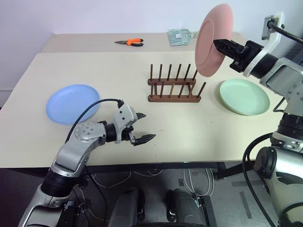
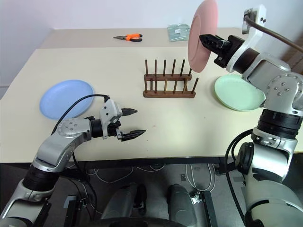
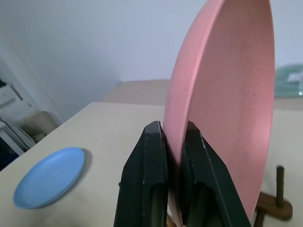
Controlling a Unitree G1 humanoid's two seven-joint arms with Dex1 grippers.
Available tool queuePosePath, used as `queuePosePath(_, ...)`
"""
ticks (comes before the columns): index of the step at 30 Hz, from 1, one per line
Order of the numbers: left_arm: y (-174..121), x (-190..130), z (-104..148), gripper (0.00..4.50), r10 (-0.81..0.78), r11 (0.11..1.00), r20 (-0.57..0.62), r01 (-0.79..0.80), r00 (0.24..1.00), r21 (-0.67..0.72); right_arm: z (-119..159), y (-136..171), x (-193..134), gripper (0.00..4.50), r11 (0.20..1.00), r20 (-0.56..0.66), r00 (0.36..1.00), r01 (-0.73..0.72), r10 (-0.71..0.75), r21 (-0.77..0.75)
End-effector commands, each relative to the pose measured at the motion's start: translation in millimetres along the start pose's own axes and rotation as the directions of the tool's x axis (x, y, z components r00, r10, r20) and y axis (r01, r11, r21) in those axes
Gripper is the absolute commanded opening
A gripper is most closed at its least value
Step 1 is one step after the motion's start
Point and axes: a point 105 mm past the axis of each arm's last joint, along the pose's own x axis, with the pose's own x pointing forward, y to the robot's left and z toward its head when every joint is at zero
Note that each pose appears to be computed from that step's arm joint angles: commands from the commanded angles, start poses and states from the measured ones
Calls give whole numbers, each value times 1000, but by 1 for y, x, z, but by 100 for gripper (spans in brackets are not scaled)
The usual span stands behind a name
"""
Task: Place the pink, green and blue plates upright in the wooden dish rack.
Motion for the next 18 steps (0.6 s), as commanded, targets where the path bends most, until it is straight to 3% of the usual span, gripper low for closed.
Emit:
queuePosePath(1,1,-4,10,450,10,999,30,-11,1000,30,6,2,2,6,1000,29,999,-23,22,18)
queuePosePath(11,2,-3,10,450,7,999,22,-8,1000,39,-14,-12,18,6,997,-17,1000,8,-7,78)
queuePosePath(15,3,-3,10,450,10,999,20,-11,1000,41,-13,-19,23,164,999,4,999,43,-43,10)
queuePosePath(18,2,-4,10,450,13,999,18,-14,1000,41,-4,-25,20,312,980,49,994,101,-94,-171)
